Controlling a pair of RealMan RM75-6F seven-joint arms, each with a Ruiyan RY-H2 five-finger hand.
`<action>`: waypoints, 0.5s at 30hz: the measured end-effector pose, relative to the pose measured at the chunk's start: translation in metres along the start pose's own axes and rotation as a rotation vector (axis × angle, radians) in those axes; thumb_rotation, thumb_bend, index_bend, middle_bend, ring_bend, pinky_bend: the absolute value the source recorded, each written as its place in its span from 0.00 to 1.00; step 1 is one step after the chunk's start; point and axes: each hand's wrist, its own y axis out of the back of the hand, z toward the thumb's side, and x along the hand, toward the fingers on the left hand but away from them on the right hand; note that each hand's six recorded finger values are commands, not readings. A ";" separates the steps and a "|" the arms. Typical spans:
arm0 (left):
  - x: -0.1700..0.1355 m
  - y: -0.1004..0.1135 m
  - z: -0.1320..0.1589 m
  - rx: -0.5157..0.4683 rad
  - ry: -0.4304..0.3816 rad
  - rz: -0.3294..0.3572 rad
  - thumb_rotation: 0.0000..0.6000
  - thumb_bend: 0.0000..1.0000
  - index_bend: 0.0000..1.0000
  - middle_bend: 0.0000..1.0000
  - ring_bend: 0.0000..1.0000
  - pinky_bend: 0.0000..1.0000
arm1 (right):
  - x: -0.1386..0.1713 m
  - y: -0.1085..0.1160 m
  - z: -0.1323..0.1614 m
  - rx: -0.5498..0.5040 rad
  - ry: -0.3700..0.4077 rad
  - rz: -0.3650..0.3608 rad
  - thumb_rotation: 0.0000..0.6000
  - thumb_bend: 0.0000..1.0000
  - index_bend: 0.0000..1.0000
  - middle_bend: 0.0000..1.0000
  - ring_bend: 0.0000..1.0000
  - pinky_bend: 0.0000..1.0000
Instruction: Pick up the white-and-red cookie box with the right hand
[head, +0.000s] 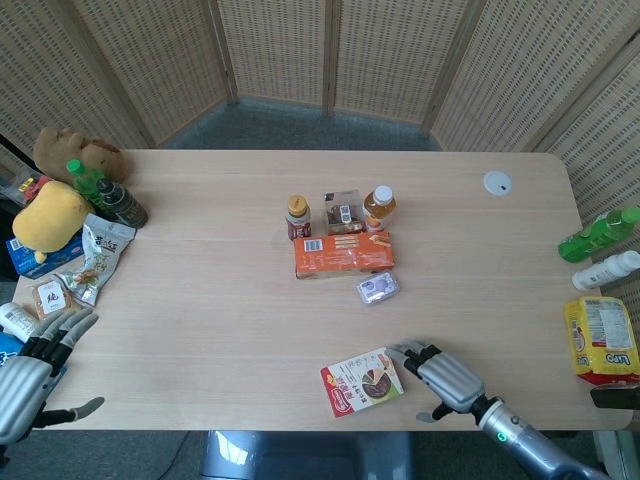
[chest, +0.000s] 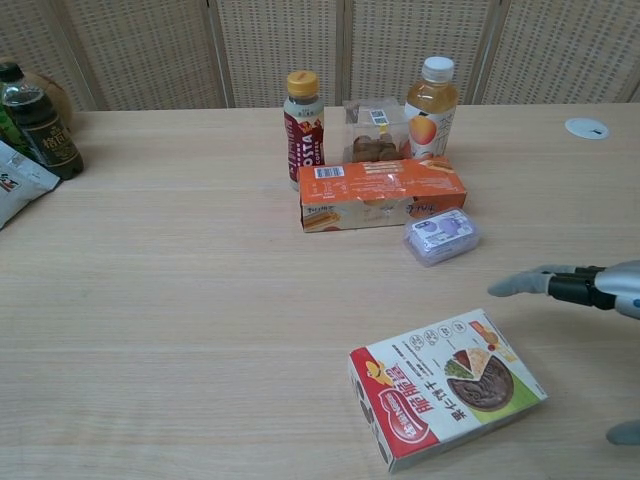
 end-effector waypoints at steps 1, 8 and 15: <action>0.000 0.000 0.000 0.001 0.001 0.000 1.00 0.00 0.04 0.00 0.00 0.00 | -0.001 0.000 0.002 -0.001 0.004 -0.001 1.00 0.00 0.00 0.00 0.00 0.00; 0.000 -0.003 0.001 0.001 -0.003 -0.012 1.00 0.00 0.04 0.00 0.00 0.00 | -0.013 -0.006 0.022 0.008 0.043 0.026 1.00 0.01 0.00 0.00 0.00 0.00; 0.001 -0.004 0.000 0.005 0.001 -0.014 1.00 0.00 0.04 0.00 0.00 0.00 | -0.029 -0.017 0.036 0.015 0.103 0.041 1.00 0.02 0.00 0.00 0.00 0.00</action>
